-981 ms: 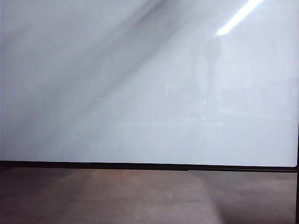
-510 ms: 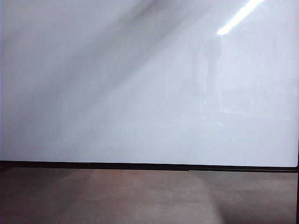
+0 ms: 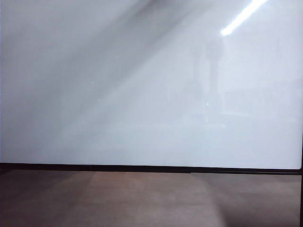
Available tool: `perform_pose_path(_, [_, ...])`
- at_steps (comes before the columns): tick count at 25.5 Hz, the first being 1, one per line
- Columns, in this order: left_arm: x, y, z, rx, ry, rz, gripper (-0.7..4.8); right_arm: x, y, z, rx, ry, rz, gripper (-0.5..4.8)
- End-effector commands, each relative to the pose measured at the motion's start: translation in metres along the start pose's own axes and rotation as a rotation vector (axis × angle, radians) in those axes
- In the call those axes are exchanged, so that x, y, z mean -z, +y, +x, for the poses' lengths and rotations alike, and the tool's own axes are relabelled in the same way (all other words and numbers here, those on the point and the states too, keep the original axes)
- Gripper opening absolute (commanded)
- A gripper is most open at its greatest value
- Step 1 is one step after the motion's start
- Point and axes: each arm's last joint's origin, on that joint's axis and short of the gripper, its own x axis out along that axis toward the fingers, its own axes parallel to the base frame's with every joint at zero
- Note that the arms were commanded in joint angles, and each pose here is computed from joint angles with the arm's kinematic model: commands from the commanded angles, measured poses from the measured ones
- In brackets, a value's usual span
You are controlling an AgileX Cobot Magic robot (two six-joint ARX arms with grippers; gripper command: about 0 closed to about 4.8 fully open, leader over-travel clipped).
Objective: Reach to the right to find the marker pen, pick it up, and write the number 17 on the whiteboard.
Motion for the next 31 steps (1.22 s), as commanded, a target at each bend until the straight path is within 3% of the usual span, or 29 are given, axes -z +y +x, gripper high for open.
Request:
perform_pose_path(1, [-0.001,0.0,0.0,0.005,-0.01,0.003,-0.05,-0.001,0.001,0.002,-0.006,-0.009,0.0,-0.06])
perform_pose_path(24, [-0.001,0.003,0.0,-0.035,-0.005,0.021,-0.05,-0.002,-0.028,0.005,0.12,0.006,-0.023,-0.06])
perform_pose_path(31, [-0.001,0.003,0.0,-0.039,-0.005,0.023,-0.05,0.006,-0.03,0.005,0.126,0.08,-0.017,-0.06])
